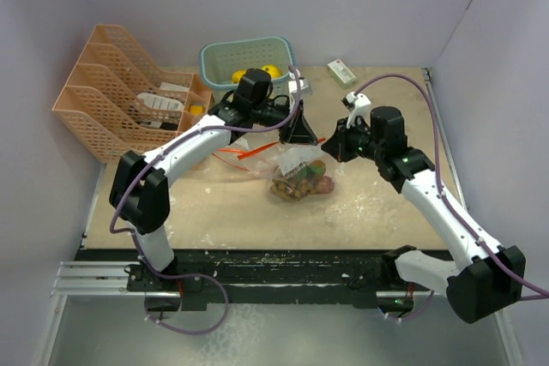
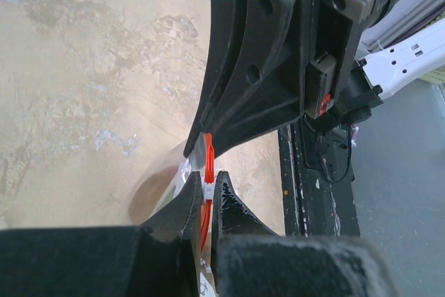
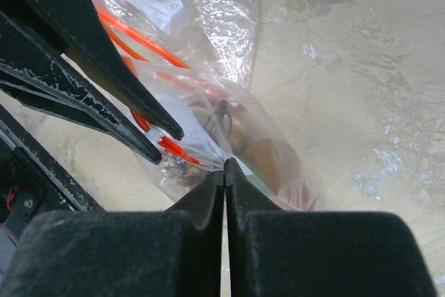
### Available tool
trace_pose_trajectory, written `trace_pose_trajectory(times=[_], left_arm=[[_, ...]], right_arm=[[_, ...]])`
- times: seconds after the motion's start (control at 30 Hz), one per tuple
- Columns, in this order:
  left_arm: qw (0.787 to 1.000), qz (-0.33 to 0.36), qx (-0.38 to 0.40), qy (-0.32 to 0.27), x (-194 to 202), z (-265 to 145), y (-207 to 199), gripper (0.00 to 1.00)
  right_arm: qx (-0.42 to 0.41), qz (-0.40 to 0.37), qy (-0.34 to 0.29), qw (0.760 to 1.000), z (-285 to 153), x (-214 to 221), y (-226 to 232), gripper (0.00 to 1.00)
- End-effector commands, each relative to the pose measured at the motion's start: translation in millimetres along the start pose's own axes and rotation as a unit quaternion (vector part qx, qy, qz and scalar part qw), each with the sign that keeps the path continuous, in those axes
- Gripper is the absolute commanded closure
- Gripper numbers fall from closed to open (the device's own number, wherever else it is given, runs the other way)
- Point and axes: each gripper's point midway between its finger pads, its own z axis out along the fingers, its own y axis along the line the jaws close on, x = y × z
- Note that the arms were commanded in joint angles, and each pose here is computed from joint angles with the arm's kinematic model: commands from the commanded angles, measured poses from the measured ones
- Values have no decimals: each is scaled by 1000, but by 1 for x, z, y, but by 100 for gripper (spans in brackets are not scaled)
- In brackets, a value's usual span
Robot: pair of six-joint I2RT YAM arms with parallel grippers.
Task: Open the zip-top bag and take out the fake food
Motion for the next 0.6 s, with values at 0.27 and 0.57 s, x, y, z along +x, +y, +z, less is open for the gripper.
trace_pose_trajectory(times=[0.27, 0.57], left_arm=[[999, 3, -36, -8, 5, -50, -8, 100], [994, -21, -100, -29, 16, -97, -1, 100]], right_arm=[[68, 18, -50, 996, -21, -33, -37, 100], [80, 38, -76, 993, -32, -58, -60, 100]])
